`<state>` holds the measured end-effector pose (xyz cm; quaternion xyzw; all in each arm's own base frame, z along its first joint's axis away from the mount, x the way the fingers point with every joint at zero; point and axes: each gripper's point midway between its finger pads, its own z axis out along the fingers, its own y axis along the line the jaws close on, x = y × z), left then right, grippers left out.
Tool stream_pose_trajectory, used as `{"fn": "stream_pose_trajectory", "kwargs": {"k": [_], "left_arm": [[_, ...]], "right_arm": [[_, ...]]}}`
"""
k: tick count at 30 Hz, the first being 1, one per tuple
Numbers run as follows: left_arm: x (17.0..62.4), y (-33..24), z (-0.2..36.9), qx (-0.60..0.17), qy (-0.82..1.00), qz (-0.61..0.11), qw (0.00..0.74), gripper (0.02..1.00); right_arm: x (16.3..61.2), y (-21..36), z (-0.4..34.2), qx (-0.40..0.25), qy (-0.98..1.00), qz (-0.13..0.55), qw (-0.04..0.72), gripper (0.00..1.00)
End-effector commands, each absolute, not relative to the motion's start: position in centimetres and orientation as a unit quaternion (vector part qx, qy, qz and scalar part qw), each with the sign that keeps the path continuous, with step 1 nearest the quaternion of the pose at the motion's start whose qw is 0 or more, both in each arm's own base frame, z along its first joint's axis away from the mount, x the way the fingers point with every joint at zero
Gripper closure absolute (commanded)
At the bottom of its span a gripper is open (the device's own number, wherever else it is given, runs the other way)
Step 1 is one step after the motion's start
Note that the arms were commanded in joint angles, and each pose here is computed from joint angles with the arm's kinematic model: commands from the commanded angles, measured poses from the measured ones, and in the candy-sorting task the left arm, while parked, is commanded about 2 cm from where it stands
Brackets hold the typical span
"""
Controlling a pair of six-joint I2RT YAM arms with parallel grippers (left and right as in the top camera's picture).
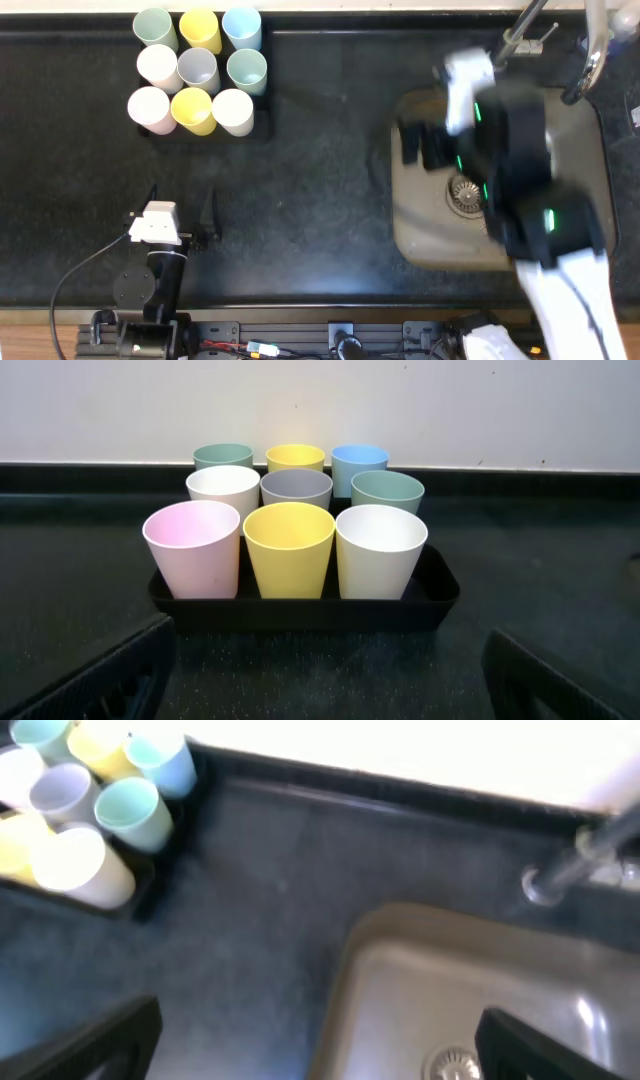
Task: Store Cups
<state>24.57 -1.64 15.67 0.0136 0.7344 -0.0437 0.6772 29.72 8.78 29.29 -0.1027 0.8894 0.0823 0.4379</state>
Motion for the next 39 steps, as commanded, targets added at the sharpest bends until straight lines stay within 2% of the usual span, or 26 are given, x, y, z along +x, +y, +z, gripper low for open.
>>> {"fn": "stream_pose_trajectory", "kwargs": {"k": [1,5,10,17,25,35,39], "left_arm": [[24.5,-1.6,15.8,0.016,0.732,-0.044,0.679,0.018],[24.5,-1.6,15.8,0.016,0.732,-0.044,0.679,0.018],[24.5,-1.6,15.8,0.016,0.732,-0.044,0.679,0.018],[24.5,-1.6,15.8,0.016,0.732,-0.044,0.679,0.018],[24.5,-1.6,15.8,0.016,0.732,-0.044,0.679,0.018],[24.5,-1.6,15.8,0.016,0.732,-0.044,0.679,0.020],[24.5,-1.6,15.8,0.016,0.732,-0.044,0.679,0.018]], "right_arm": [[26.6,7.5,27.4,-0.101,0.855,0.080,0.503,0.003],[25.5,5.5,25.7,-0.068,0.813,0.057,0.576,0.003],[25.1,4.6,26.0,-0.045,0.730,0.066,0.678,0.003],[24.6,4.5,25.5,-0.034,0.649,0.079,0.756,0.003],[25.1,3.6,21.9,-0.021,0.643,0.065,0.763,0.003],[24.5,3.3,17.5,-0.026,0.706,0.054,0.705,0.003],[24.4,3.4,17.6,-0.026,0.705,0.055,0.706,0.005]]}}
